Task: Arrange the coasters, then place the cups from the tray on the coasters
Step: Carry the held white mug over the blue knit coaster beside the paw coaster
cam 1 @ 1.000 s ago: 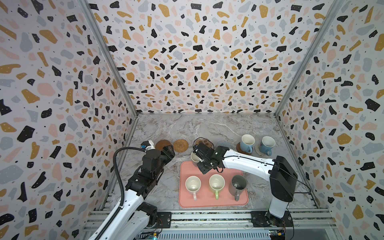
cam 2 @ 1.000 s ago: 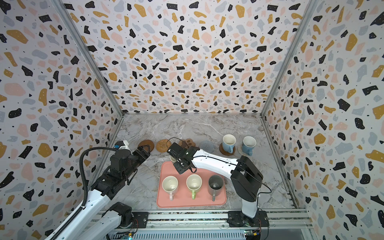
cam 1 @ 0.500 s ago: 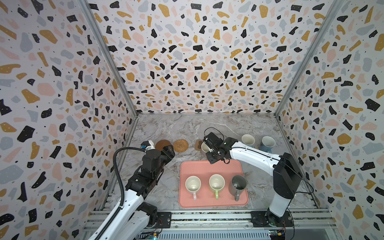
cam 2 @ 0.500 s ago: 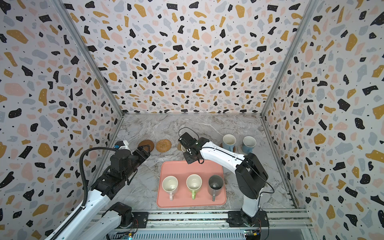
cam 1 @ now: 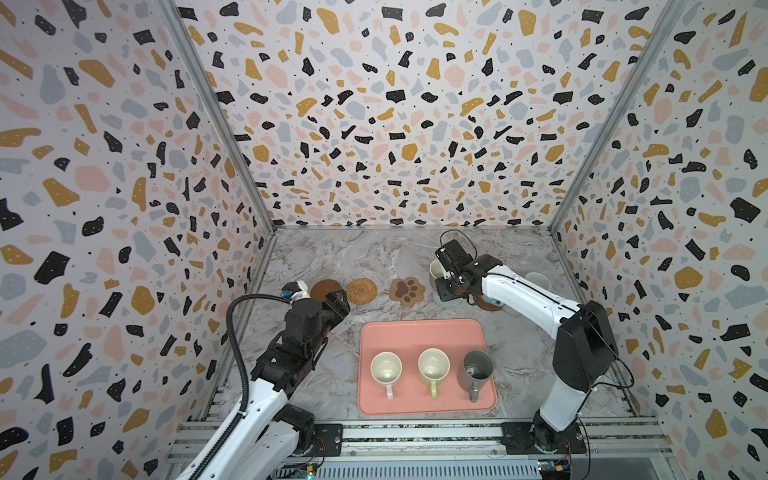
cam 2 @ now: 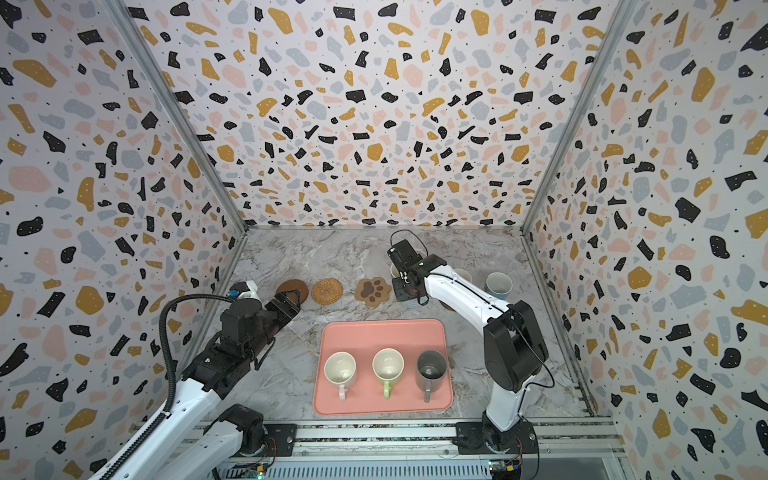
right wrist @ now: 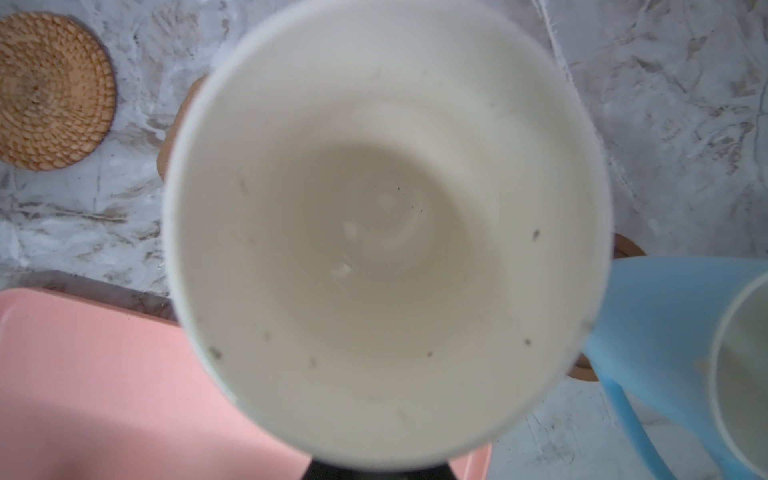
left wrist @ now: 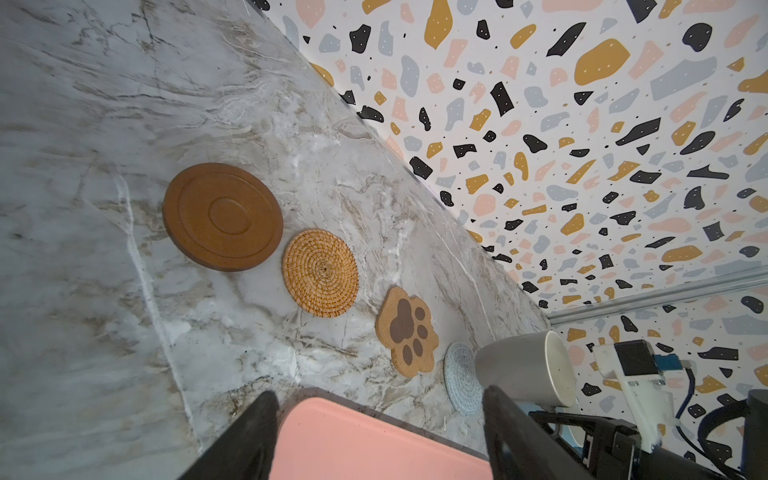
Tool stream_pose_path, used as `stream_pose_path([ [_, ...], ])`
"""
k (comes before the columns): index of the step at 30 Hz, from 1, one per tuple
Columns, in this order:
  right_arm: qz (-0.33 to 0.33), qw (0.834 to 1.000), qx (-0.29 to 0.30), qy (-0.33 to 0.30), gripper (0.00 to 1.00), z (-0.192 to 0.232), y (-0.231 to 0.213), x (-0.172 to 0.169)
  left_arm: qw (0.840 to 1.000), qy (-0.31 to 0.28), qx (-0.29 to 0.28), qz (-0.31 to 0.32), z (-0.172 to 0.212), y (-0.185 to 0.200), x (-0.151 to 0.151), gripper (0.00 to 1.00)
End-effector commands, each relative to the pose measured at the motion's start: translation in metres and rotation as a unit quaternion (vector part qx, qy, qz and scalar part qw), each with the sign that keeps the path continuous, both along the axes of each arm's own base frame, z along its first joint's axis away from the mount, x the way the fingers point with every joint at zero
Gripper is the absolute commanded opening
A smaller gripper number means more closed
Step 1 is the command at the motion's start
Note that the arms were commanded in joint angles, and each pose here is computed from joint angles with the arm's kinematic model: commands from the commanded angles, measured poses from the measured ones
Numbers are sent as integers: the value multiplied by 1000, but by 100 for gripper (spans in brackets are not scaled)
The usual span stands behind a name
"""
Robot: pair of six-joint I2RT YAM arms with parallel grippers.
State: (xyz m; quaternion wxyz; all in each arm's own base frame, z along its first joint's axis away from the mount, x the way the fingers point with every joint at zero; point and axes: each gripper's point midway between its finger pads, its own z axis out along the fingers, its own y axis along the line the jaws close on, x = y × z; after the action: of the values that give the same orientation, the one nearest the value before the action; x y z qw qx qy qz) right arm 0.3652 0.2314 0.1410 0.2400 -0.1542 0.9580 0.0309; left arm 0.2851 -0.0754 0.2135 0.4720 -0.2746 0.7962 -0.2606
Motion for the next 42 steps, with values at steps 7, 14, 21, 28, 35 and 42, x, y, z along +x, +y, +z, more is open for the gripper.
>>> stream_pose_path([
  [7, -26, 999, 17, -19, 13, 10, -6, 27, 1000, -14, -9, 0, 6, 0, 0, 78],
  [14, -26, 1000, 15, -3, 13, -1, -7, 27, 1000, -13, -9, 1, 5, 1, -1, 78],
  [21, -30, 999, 10, 13, 13, -8, -12, 26, 1000, -14, -9, 1, 5, 1, -2, 78],
  [28, -40, 999, 10, 28, 13, -17, -18, 24, 1000, -14, -9, 3, 6, 2, -3, 78],
  [35, -48, 998, 15, 36, 13, -20, -20, 23, 1000, -14, -9, 3, 6, 2, -3, 78],
  [42, -53, 997, 18, 46, 13, -24, -21, 20, 1000, -15, -10, 2, 6, 2, -2, 78],
])
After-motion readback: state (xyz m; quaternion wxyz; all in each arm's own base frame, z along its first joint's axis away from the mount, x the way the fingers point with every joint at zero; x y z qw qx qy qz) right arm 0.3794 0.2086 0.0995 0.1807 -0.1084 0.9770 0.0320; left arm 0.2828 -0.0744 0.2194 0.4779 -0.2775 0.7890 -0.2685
